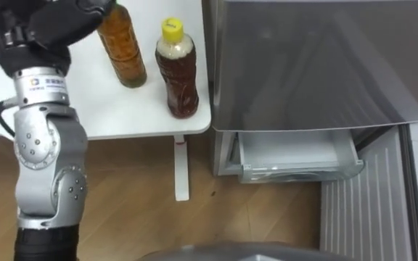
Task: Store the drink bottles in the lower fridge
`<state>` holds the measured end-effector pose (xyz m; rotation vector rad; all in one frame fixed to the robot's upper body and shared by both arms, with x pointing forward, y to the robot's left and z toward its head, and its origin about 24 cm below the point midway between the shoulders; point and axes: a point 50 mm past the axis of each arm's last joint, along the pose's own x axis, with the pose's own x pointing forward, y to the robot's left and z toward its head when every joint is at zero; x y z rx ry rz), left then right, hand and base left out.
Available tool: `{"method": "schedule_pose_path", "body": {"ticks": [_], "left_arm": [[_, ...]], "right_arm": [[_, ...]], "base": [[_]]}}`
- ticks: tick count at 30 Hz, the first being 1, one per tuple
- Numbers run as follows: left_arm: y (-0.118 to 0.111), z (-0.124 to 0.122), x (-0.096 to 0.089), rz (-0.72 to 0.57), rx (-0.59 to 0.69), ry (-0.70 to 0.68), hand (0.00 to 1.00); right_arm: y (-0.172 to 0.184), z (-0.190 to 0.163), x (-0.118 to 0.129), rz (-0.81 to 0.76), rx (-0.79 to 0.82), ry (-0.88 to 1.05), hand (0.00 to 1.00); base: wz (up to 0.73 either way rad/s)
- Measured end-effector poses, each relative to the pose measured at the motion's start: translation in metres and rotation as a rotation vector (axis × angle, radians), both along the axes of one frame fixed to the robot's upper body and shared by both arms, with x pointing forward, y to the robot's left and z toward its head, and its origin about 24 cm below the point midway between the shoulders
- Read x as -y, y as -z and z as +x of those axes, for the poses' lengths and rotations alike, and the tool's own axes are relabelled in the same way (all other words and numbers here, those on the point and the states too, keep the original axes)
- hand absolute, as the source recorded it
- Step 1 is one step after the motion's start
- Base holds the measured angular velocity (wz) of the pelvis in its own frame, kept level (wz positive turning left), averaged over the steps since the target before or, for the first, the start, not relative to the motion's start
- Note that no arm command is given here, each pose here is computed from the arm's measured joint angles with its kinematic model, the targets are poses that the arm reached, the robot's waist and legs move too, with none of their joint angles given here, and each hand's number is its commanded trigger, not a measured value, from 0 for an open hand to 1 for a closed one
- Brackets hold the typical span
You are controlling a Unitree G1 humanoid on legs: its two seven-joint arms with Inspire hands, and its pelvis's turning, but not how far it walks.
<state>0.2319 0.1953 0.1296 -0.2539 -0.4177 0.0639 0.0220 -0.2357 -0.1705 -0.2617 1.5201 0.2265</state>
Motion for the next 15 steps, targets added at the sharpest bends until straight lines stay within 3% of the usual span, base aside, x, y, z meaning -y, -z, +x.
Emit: {"method": "schedule_pose_path", "body": {"ticks": [15], "left_arm": [[-0.003, 0.001, 0.014, 0.101, 0.034, 0.205, 0.00]], "right_arm": [[0.000, 0.002, -0.001, 0.029, -0.011, -0.002, 0.00]], "base": [[-0.02]]}}
